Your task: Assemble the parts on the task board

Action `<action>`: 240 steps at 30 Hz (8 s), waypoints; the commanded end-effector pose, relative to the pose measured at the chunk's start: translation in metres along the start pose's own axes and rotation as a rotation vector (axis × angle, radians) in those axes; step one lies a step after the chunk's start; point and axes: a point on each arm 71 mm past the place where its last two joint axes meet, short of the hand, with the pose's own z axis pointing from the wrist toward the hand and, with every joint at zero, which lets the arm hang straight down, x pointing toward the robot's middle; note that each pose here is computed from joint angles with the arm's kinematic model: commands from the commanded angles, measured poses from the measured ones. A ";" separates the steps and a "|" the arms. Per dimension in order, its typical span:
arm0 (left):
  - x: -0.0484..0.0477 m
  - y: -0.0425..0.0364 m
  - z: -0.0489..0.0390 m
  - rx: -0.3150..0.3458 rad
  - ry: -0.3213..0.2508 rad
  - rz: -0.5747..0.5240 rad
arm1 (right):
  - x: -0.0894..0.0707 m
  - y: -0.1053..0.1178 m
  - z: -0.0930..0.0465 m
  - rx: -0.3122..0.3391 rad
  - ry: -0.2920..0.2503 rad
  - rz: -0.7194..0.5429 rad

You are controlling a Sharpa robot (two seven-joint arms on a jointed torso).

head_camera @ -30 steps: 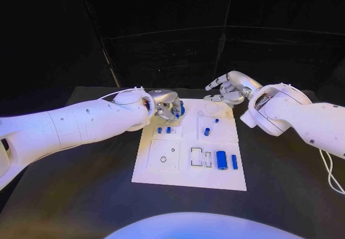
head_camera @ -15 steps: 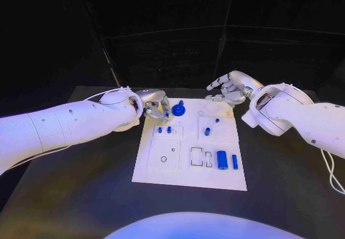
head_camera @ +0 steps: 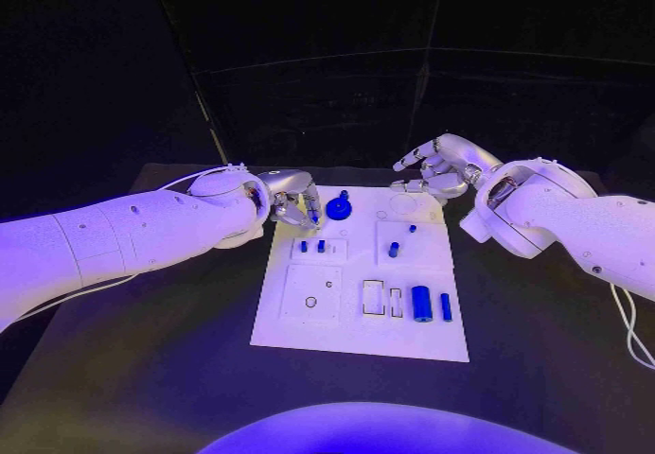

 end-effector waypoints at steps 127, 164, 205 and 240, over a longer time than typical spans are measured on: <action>-0.0259 0.0365 -0.0422 0.161 -0.300 -1.189 | 0.030 -0.039 -0.010 0.044 0.148 -0.581; -0.0234 0.0285 -0.0409 0.176 -0.279 -1.244 | 0.062 -0.042 -0.003 0.063 0.255 -0.608; -0.0241 0.0339 -0.0416 0.163 -0.288 -1.240 | 0.048 -0.029 -0.018 -0.008 0.063 -0.569; -0.0232 0.0269 -0.0366 0.169 -0.276 -1.243 | 0.109 0.077 -0.023 -0.290 0.129 -0.345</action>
